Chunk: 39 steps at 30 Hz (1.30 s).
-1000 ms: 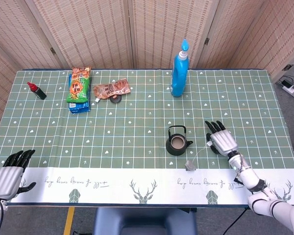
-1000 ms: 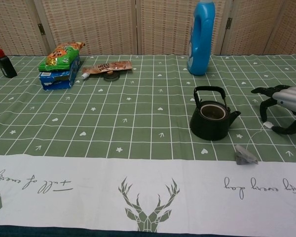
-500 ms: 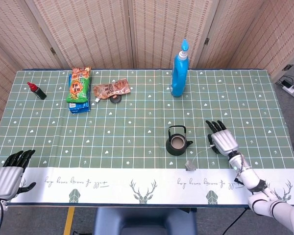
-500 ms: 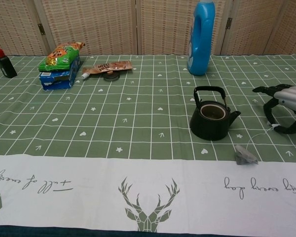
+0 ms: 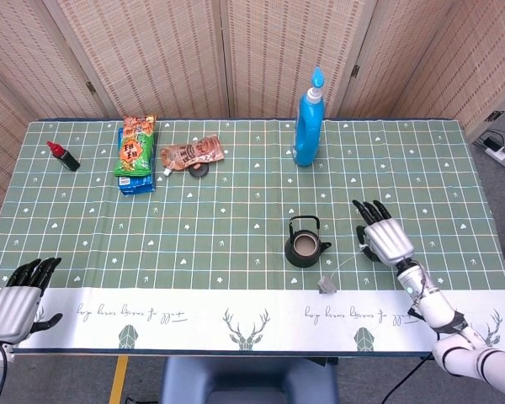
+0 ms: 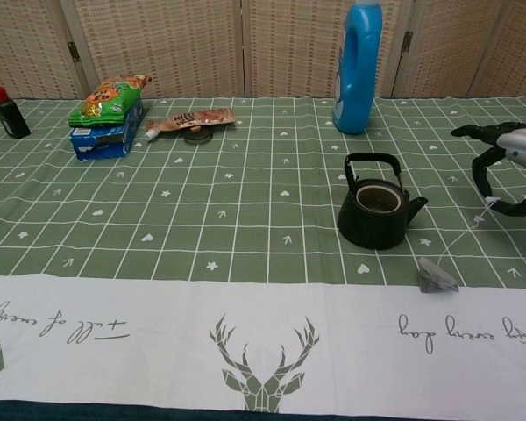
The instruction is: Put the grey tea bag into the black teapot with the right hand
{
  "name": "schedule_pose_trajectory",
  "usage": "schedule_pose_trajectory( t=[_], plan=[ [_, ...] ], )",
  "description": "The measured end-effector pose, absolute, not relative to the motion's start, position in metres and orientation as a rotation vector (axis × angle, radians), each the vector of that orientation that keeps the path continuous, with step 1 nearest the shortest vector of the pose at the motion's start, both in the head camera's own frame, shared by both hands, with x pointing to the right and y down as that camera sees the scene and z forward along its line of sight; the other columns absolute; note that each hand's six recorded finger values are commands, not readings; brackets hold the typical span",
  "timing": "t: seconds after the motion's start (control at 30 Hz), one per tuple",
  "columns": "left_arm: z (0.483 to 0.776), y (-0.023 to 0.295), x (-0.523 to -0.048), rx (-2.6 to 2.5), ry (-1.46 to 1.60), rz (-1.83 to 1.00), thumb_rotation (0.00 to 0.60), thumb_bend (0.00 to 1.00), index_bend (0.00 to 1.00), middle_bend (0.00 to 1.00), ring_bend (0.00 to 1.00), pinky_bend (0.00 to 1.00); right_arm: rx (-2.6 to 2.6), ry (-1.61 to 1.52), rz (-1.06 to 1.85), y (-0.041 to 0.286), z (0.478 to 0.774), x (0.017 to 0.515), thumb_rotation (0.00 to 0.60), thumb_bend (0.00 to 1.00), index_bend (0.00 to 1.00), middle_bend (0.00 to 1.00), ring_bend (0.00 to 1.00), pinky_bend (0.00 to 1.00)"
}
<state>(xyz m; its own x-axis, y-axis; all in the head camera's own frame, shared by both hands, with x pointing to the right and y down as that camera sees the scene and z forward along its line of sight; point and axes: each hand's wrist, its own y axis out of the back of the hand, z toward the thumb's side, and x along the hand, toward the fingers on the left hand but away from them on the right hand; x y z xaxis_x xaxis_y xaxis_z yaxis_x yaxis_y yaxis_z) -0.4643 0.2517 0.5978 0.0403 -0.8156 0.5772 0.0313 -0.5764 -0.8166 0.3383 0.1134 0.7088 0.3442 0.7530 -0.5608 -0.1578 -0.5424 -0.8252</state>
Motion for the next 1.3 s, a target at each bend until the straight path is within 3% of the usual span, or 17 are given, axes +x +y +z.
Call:
schedule_pose_trajectory(
  t=[0.73,1.0,1.3],
  plan=[
    [0.599,0.250,-0.466,-1.667,0.812,-1.620,0.600,0.16,0.00,0.05,0.04,0.10,-1.650,-0.635,1.145,0.078,0.591,0.281,0.600,0.40,0.58,0.01,0.02,0.00],
    [0.600,0.248,-0.470,-1.671,0.822,-1.629,0.600,0.16,0.00,0.05,0.04,0.09,-1.648,-0.673,1.110,0.061,0.572,0.262,0.600,0.40,0.58,0.01,0.02,0.00],
    [0.600,0.243,-0.477,-1.679,0.859,-1.640,0.600,0.16,0.00,0.05,0.05,0.10,-1.682,-0.688,1.082,0.045,0.572,0.236,0.600,0.40,0.58,0.01,0.02,0.00]
  ],
)
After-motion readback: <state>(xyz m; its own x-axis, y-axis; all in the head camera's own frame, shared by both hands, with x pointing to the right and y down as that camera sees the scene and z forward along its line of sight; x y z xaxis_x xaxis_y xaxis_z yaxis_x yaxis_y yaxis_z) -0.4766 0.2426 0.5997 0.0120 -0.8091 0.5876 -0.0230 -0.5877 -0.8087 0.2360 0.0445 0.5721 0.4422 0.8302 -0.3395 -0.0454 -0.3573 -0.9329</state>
